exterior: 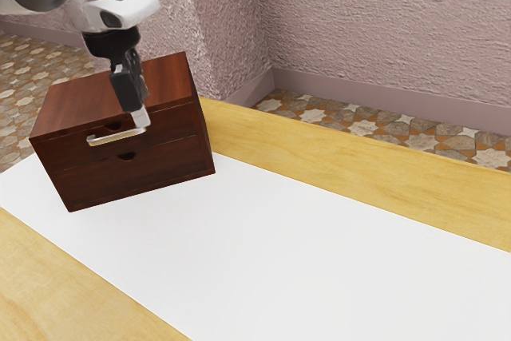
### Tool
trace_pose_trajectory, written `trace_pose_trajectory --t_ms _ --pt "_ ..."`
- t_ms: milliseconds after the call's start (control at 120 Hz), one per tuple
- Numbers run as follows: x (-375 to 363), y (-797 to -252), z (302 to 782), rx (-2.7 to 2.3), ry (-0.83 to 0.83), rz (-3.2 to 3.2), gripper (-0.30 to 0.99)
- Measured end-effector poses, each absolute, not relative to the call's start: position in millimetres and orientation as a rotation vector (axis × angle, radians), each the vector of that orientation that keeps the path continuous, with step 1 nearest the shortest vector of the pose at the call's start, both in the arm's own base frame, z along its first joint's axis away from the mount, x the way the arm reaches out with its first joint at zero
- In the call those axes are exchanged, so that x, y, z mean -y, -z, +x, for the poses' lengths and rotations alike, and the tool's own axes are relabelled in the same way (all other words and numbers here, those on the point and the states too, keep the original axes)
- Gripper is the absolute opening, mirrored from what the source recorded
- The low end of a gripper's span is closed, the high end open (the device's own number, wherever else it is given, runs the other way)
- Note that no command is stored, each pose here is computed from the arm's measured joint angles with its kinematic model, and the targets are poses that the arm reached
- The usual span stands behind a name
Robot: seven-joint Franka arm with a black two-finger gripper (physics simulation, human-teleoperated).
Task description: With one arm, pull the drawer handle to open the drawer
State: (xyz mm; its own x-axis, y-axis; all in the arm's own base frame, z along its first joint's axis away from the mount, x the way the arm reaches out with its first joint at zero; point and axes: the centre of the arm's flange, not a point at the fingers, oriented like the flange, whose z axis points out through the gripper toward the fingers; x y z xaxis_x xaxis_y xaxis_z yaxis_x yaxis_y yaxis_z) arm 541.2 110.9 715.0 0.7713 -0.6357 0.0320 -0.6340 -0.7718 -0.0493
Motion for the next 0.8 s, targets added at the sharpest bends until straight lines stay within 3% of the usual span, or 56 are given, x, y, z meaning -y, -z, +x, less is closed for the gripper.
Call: trace_pose_trajectory --t_ms 417,575,700,800 --pt "-114.1 -717.4 536.0 -1.085 0.076 -2.903 0.69" --pt "-123.5 -734.0 439.2 -1.082 0.111 -2.96 0.69" --pt "-152.2 -729.0 418.6 -1.03 0.078 -2.977 0.69" --pt "-182.9 -689.3 417.5 -0.996 -0.009 -2.995 0.69"
